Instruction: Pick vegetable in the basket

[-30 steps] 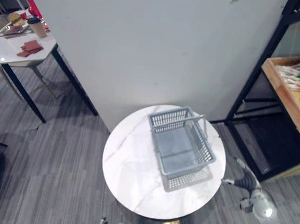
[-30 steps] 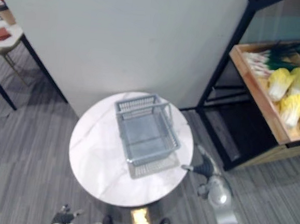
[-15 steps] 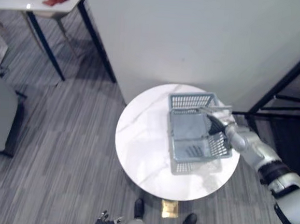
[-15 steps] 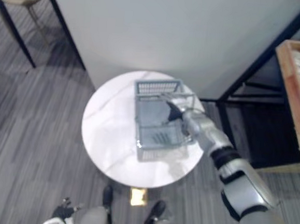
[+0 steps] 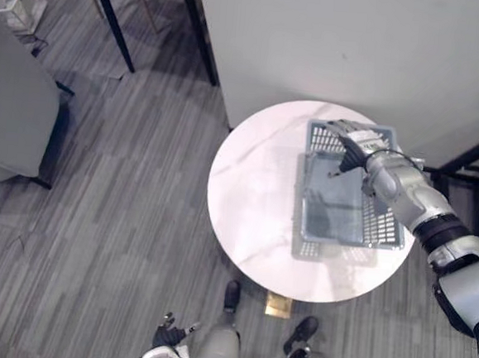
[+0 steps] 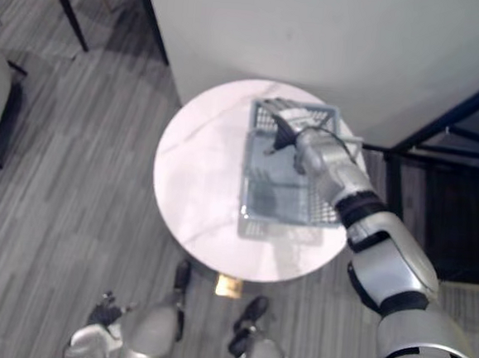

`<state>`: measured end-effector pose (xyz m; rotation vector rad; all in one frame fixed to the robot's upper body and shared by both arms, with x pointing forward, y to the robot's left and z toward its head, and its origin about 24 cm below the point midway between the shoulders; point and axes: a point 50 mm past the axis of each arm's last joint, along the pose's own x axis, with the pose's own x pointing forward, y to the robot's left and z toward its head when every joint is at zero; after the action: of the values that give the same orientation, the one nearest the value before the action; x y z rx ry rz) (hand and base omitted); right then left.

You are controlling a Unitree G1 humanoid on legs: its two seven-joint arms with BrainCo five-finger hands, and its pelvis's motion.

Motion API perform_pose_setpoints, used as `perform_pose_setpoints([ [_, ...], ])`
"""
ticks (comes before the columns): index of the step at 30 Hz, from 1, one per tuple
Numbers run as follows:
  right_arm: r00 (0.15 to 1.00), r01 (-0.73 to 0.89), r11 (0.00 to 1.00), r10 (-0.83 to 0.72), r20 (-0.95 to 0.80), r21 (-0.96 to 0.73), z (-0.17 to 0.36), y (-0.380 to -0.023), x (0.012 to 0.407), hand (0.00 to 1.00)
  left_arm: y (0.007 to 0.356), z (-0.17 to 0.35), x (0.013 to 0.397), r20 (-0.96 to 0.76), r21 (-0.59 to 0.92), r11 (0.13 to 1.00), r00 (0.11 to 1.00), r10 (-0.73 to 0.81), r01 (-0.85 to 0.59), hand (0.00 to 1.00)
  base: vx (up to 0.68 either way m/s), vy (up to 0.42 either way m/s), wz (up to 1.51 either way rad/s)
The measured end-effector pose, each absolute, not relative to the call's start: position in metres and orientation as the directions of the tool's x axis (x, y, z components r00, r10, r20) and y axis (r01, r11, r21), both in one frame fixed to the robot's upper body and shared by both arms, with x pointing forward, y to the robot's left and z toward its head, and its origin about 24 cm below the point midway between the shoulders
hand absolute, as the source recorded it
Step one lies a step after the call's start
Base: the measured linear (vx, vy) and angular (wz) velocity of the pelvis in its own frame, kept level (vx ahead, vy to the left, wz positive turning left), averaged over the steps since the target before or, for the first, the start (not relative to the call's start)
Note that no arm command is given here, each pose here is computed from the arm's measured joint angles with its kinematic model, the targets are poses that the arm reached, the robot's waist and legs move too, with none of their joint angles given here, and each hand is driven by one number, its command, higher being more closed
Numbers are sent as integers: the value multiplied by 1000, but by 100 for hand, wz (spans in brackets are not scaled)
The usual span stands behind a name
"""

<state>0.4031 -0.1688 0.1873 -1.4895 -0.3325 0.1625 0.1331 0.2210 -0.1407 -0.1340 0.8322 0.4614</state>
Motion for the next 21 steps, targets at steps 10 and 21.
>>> perform_pose_setpoints([
  [10,982,102,75,154,112,-992,186,-204,408,0,216,-138,142,-727,72,919,610,315,-389,0,-17,5,8],
  [21,985,171,130,8,174,-977,193,-241,404,100,209,-135,151,-705,75,942,651,283,-328,0,0,-4,-1],
])
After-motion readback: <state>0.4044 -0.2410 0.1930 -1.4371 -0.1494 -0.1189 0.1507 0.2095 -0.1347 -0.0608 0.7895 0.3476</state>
